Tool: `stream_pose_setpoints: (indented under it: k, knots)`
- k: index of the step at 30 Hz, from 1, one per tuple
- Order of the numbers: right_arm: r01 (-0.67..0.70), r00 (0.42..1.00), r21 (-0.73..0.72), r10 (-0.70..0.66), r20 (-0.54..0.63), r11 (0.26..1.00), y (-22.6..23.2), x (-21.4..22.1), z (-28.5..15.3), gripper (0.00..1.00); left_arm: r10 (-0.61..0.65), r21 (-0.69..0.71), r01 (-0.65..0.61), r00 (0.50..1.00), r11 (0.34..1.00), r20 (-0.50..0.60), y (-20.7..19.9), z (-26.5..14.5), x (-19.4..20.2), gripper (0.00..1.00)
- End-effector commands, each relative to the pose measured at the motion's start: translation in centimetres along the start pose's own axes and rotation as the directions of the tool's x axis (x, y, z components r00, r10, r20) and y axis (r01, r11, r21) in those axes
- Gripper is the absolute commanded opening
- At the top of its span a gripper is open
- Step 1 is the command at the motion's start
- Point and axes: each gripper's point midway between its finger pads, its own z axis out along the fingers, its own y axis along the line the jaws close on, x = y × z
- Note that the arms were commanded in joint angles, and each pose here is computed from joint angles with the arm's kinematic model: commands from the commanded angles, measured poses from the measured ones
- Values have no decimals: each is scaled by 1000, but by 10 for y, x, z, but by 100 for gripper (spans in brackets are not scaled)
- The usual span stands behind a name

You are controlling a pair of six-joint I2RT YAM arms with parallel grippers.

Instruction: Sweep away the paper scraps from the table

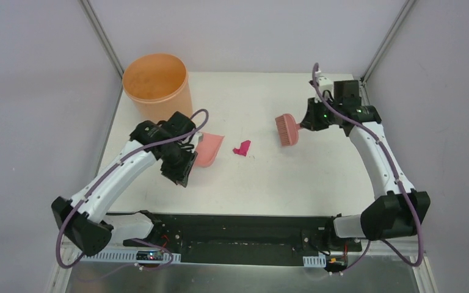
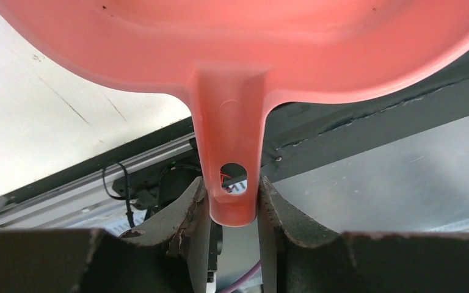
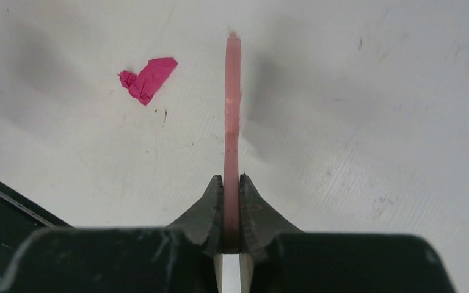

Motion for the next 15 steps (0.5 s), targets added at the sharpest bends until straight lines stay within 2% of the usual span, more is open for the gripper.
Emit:
stream_pose_setpoints:
  k: [1, 6, 10, 15]
  knots:
    - [180, 983, 119, -176, -43, 976, 5, -30, 12, 0, 98, -116, -109, 991, 987, -93, -1, 9, -8, 0]
    - [247, 969, 194, -240, -57, 949, 10, -51, 34, 0, 191, -148, -230, 952, 962, -240, -16, 28, -6, 0]
    - [275, 961, 168, -265, -79, 947, 25, -57, 46, 0, 226, -165, -291, 918, 942, -327, -23, 49, -1, 0]
    - [312, 946, 93, -301, -117, 946, 49, -62, 59, 0, 241, -154, -314, 899, 937, -366, -27, 69, 0, 0]
